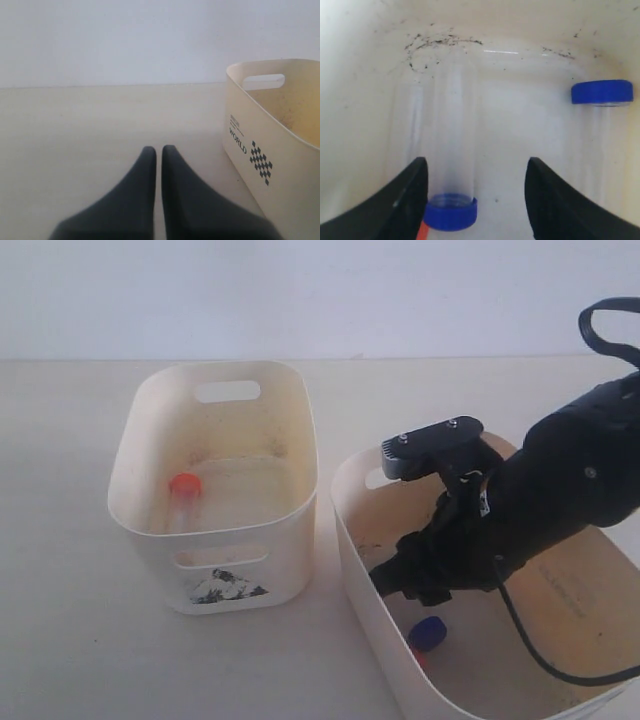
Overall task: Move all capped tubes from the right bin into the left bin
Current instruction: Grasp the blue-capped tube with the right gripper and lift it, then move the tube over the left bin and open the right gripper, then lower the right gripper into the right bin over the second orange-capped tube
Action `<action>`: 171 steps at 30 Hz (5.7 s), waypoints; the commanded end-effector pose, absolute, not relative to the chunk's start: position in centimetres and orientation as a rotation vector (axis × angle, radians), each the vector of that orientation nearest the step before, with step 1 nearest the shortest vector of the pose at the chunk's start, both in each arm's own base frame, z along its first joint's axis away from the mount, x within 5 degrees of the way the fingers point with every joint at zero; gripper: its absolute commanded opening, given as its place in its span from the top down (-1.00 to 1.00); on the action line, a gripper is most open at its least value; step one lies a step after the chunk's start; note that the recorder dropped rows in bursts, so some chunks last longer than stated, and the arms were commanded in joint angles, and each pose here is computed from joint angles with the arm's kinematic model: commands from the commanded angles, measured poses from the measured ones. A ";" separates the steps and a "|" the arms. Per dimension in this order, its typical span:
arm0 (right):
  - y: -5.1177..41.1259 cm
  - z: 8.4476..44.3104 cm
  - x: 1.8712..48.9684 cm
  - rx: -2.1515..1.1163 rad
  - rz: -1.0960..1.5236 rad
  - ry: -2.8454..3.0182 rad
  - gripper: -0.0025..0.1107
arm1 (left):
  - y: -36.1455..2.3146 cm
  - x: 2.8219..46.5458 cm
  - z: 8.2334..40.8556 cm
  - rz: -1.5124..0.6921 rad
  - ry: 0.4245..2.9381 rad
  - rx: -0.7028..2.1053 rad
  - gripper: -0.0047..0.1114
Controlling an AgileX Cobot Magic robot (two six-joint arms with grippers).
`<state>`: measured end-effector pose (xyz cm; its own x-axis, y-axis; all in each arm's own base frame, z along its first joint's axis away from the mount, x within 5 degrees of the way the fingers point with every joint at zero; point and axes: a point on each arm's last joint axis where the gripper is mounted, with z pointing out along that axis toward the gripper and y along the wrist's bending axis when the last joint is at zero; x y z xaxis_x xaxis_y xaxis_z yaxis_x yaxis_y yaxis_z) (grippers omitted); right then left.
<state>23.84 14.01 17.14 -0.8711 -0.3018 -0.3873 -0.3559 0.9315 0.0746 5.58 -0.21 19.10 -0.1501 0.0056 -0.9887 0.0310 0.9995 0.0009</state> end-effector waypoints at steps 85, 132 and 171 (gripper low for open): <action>11.2 26.9 19.0 -0.623 0.258 2.716 0.96 | -0.2 5.6 19.3 -0.026 1.710 0.020 0.84; 12.0 16.2 27.7 -0.580 0.919 2.927 0.96 | -0.2 5.6 19.3 -0.026 1.710 0.020 0.84; 13.5 15.4 26.8 -0.692 0.675 2.999 0.94 | -0.2 5.6 19.3 -0.026 1.710 0.020 0.84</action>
<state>27.02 13.59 15.43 -0.9173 -0.3868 -0.0942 -0.3901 0.8261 0.4068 5.58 -0.21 19.10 -0.1501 0.0056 -0.9887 0.0310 0.9995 0.0009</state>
